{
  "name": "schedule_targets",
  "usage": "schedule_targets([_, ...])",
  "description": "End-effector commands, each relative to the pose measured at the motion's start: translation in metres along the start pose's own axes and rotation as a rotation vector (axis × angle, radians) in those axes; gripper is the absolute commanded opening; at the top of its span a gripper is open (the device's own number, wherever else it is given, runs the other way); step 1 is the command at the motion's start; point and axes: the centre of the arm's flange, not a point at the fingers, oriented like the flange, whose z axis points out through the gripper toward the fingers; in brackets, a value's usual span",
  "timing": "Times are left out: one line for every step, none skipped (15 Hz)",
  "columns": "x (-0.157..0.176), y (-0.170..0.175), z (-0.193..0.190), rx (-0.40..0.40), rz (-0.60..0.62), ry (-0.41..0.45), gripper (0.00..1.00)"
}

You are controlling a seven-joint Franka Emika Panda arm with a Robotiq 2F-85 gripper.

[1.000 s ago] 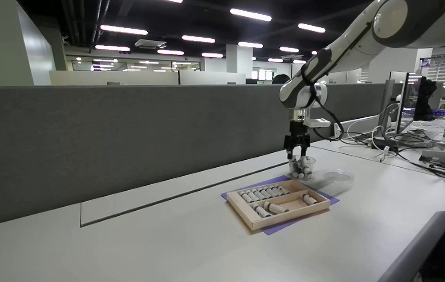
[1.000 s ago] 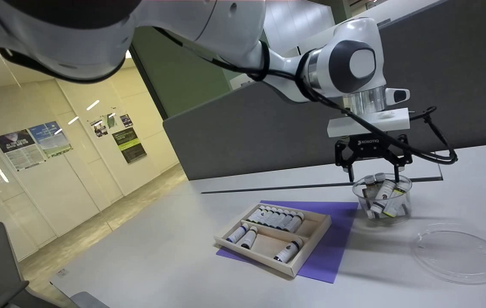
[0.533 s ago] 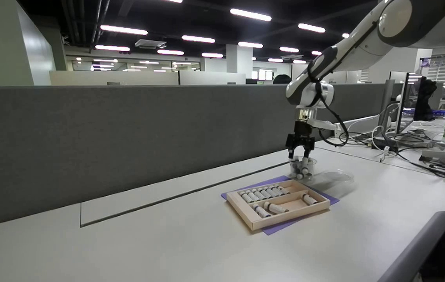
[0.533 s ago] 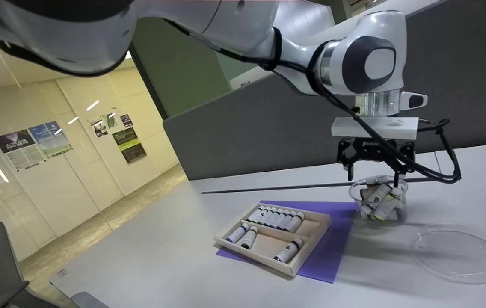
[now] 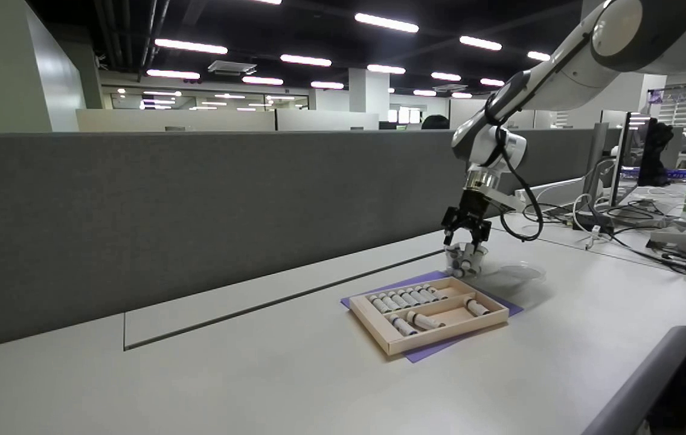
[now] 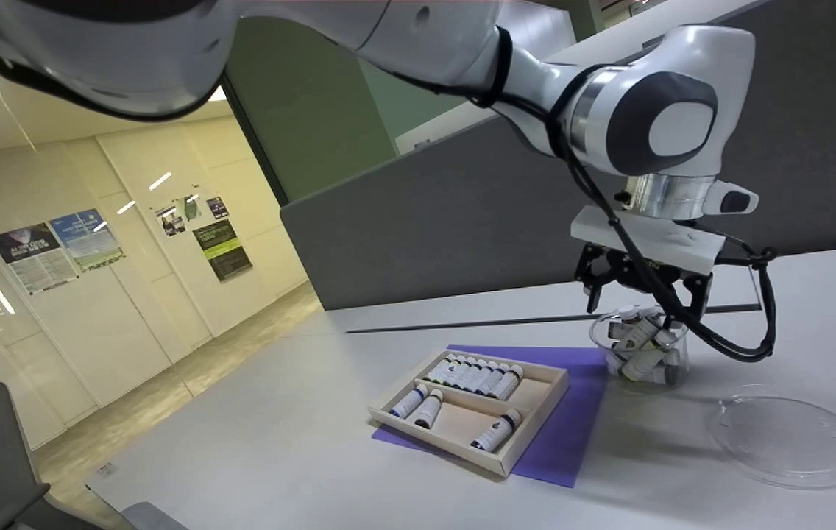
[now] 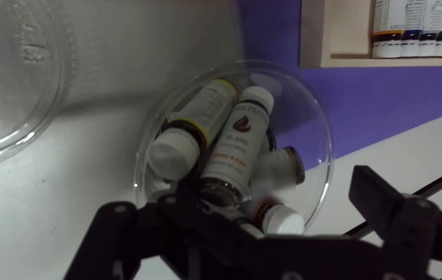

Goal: Take one bottle from the container and place it on the bottom part of the tray

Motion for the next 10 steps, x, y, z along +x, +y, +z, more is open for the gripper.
schedule_targets([-0.012,0.006,-0.012,0.074,0.059,-0.018,1.00])
schedule_targets([-0.013,0.010,-0.013,0.095,0.074,-0.021,1.00])
schedule_targets([-0.015,0.014,-0.015,0.123,0.096,-0.025,1.00])
schedule_targets([-0.017,0.018,-0.015,0.144,0.113,-0.029,0.75])
schedule_targets([-0.019,0.022,-0.016,0.160,0.124,-0.032,0.74])
schedule_targets([-0.021,0.026,-0.017,0.172,0.135,-0.034,0.66])
schedule_targets([-0.023,0.030,-0.018,0.182,0.145,-0.035,0.58])
schedule_targets([-0.024,0.034,-0.019,0.192,0.156,-0.035,0.50])
schedule_targets([-0.025,0.037,-0.019,0.204,0.167,-0.038,0.42])
schedule_targets([-0.026,0.039,-0.019,0.212,0.177,-0.040,0.35])
